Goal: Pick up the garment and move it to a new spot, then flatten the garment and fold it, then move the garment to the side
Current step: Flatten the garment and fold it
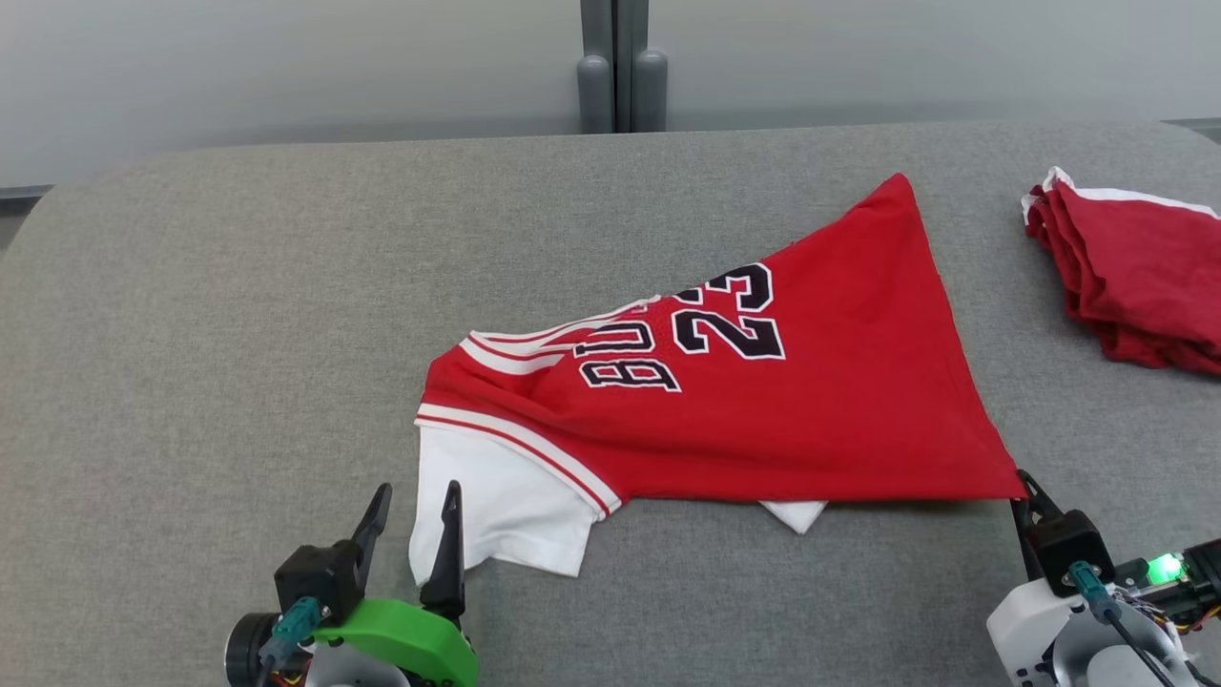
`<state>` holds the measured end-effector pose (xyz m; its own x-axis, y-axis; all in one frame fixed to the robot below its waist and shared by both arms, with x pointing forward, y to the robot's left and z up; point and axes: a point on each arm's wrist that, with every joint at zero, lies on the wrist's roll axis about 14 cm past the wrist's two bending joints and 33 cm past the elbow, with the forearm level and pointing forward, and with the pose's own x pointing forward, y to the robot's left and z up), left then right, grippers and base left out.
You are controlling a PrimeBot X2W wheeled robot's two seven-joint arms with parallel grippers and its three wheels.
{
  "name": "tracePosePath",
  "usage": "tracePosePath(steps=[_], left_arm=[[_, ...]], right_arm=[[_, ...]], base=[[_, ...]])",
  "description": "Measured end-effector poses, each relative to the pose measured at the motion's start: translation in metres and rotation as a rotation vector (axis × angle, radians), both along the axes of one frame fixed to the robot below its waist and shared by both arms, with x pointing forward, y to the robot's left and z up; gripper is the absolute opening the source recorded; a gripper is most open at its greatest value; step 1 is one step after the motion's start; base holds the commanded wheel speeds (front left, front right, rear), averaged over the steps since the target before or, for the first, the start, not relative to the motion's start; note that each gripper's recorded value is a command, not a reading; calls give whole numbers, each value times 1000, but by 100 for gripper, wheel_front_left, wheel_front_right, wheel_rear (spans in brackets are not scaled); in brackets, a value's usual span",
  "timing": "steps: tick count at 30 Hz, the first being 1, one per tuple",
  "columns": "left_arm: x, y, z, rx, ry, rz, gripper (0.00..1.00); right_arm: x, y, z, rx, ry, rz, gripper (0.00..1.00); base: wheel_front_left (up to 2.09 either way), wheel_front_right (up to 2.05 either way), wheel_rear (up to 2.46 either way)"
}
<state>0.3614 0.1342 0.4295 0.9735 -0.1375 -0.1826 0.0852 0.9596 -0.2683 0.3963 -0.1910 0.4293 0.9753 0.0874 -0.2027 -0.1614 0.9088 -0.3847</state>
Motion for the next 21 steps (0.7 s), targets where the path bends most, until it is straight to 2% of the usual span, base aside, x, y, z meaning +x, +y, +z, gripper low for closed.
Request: tracePosePath(steps=[1, 2, 3, 11, 21], left_arm=[[0, -1, 0, 0, -1, -4, 100], [1, -1, 0, 0, -2, -6, 100], [1, -2, 0, 1, -2, -8, 100], [-1, -4, 2, -13, -7, -10, 100], [-3, -9, 10, -19, -37, -24, 100]], right_arm=[[-1, -2, -2, 0, 5, -6, 8], [-2, -3, -3, 3, 11, -10, 33], [-4, -4, -6, 13, 20, -17, 100], [-11, -10, -9, 72, 28, -53, 100], [-27, -41, 8, 71, -30, -146, 100]], base=[[0, 0, 0], [0, 0, 0], [0, 0, 0], [0, 0, 0], [0, 0, 0]])
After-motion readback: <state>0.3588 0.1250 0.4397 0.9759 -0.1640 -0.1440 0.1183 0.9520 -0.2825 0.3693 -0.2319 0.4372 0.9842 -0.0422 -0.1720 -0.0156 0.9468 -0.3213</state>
